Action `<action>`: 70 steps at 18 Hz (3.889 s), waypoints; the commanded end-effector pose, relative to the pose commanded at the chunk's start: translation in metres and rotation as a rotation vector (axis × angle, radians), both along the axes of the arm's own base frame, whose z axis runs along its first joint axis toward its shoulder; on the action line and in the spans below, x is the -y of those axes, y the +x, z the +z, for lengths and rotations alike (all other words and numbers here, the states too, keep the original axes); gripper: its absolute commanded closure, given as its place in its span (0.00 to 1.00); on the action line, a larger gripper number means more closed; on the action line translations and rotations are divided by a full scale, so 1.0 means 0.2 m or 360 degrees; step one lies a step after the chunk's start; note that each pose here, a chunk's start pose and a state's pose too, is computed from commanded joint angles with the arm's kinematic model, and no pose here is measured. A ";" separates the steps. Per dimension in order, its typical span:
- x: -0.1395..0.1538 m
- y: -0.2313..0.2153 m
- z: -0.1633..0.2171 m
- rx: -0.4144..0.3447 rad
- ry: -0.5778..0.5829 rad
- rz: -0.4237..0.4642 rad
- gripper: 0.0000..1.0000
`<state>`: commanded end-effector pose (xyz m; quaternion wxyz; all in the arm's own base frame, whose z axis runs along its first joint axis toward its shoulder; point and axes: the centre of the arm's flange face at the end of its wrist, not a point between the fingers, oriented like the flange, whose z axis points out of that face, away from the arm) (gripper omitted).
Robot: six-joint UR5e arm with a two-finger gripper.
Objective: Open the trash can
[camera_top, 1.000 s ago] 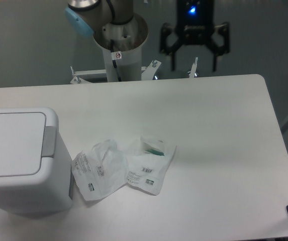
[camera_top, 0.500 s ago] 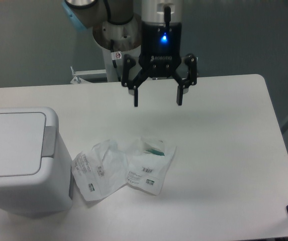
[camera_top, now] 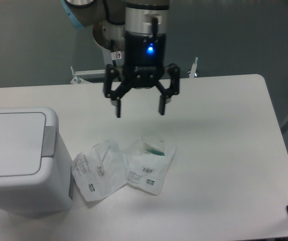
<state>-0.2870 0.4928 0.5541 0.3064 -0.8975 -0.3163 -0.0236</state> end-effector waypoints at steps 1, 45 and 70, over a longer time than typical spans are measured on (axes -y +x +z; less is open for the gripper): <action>-0.02 0.03 -0.02 0.0017 -0.0007 -0.0004 0.00; -0.37 0.33 -0.39 0.0163 -0.0158 -0.0226 0.00; -0.02 -0.09 -0.16 -0.0300 -0.0387 0.0006 0.00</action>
